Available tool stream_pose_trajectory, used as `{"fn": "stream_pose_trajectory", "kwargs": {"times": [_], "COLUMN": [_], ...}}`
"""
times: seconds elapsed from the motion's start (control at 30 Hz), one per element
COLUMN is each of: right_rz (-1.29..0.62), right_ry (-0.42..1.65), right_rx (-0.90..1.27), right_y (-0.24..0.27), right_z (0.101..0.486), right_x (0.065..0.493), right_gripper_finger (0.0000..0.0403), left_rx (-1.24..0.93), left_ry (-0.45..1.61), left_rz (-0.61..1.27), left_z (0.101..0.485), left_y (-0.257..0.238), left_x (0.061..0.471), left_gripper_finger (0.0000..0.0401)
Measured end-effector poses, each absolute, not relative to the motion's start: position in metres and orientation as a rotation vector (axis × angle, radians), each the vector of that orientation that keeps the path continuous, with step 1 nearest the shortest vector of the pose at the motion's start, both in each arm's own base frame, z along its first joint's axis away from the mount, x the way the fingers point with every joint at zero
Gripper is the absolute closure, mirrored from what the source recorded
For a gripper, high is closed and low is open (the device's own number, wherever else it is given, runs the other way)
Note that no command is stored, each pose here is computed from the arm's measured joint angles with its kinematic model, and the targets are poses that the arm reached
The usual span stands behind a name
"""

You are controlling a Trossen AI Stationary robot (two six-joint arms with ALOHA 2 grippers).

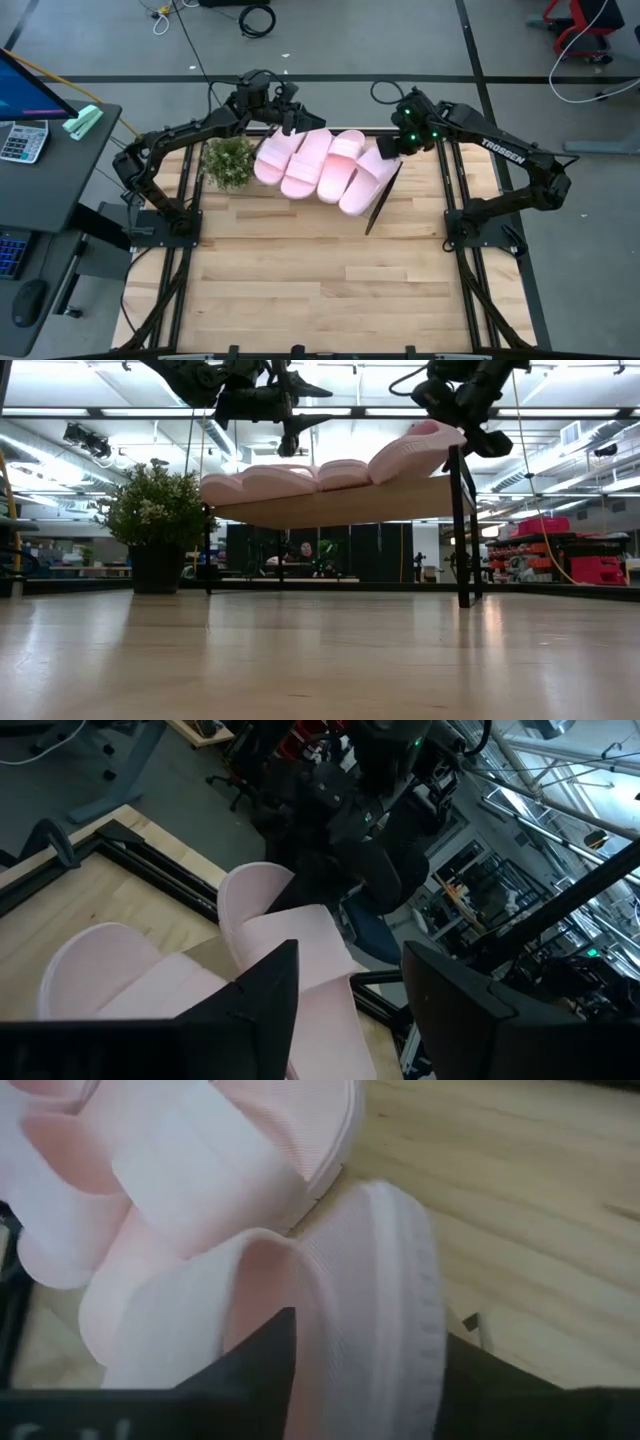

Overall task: Pick and place slides into the shelf
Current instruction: Put the pink slide on the shelf

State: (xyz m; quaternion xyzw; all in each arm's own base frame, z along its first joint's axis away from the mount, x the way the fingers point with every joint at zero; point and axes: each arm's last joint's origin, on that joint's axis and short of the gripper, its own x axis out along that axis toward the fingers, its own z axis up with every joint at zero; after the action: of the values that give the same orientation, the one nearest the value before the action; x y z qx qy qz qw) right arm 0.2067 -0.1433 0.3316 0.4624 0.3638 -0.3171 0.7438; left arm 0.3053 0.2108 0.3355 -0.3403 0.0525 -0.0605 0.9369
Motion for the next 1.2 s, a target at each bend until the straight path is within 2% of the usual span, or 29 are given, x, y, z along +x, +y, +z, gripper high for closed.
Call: {"fn": "stream_pose_trajectory", "kwargs": {"times": [0.2,0.53,0.7,1.03,1.2], "right_rz": [-0.652,-0.606,-0.596,-0.559,-0.562], "right_ry": [0.826,0.857,0.864,0.885,0.915], "right_rx": [0.91,0.758,0.705,0.569,0.563], "right_y": [-0.1429,-0.1439,-0.1445,-0.1465,-0.1503], "right_z": [0.3316,0.3318,0.3321,0.3323,0.3259], "right_x": [0.2068,0.2072,0.2073,0.2084,0.2129], "right_gripper_finger": [0.0222,0.0263,0.0267,0.0247,0.0221], "left_rx": [-0.693,-0.694,-0.694,-0.694,-0.694], "left_ry": [0.108,0.109,0.109,0.109,0.111], "left_rz": [-0.127,-0.127,-0.127,-0.127,-0.133], "left_z": [0.3355,0.3355,0.3355,0.3355,0.3355], "left_y": [0.2096,0.2096,0.2096,0.2096,0.2077], "left_x": [0.3062,0.3062,0.3062,0.3062,0.3075], "left_gripper_finger": [0.0216,0.0214,0.0216,0.0214,0.0217]}}
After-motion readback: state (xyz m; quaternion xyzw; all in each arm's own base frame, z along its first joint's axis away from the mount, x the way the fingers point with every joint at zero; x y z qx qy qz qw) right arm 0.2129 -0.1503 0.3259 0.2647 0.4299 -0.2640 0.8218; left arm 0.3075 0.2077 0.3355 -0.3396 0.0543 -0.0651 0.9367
